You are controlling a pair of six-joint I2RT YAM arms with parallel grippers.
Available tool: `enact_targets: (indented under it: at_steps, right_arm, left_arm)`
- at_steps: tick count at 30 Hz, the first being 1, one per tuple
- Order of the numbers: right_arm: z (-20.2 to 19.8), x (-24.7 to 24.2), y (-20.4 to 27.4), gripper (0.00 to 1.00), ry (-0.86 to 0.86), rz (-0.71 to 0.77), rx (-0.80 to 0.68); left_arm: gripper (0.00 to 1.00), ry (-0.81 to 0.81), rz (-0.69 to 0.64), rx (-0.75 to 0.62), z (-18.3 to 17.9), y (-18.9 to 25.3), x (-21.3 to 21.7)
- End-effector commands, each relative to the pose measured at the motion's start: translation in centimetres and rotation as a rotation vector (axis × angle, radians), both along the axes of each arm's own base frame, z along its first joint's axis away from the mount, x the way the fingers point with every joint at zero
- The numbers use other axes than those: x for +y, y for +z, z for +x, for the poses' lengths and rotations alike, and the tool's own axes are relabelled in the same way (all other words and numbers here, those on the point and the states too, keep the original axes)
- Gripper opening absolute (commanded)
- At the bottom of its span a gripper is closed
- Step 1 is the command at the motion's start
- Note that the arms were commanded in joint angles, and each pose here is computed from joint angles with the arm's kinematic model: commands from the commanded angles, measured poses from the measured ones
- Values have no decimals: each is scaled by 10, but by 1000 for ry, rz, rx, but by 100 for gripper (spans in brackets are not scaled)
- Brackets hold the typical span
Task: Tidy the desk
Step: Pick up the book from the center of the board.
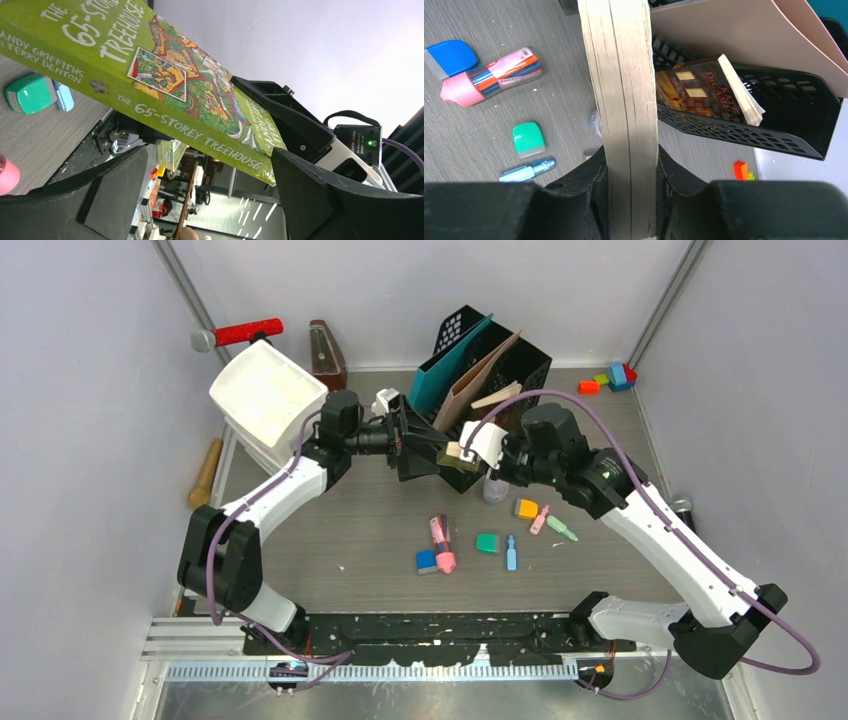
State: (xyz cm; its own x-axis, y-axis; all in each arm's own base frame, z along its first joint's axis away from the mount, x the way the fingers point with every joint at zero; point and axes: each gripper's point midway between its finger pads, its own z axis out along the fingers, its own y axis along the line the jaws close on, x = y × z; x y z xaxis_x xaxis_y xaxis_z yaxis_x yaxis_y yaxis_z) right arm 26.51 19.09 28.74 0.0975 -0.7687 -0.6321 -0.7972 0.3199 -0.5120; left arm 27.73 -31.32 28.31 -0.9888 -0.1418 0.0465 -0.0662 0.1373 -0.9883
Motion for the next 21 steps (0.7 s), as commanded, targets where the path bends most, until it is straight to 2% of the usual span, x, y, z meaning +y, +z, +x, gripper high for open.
enact_targets:
  at_steps: [1,12,16,21]
  right_arm:
    - [15,15,33,0,9,76,-131]
    - [9,36,26,0,50,108,-82]
    - [4,41,24,1,70,127,-60]
    - [-2,49,19,0,98,155,-14]
  left_arm:
    - [99,-13,-39,-28,1,11,-1]
    - [98,-19,-32,27,7,-10,-14]
    - [93,-25,-32,29,8,-12,-16]
    - [80,-49,-50,24,7,-8,-23]
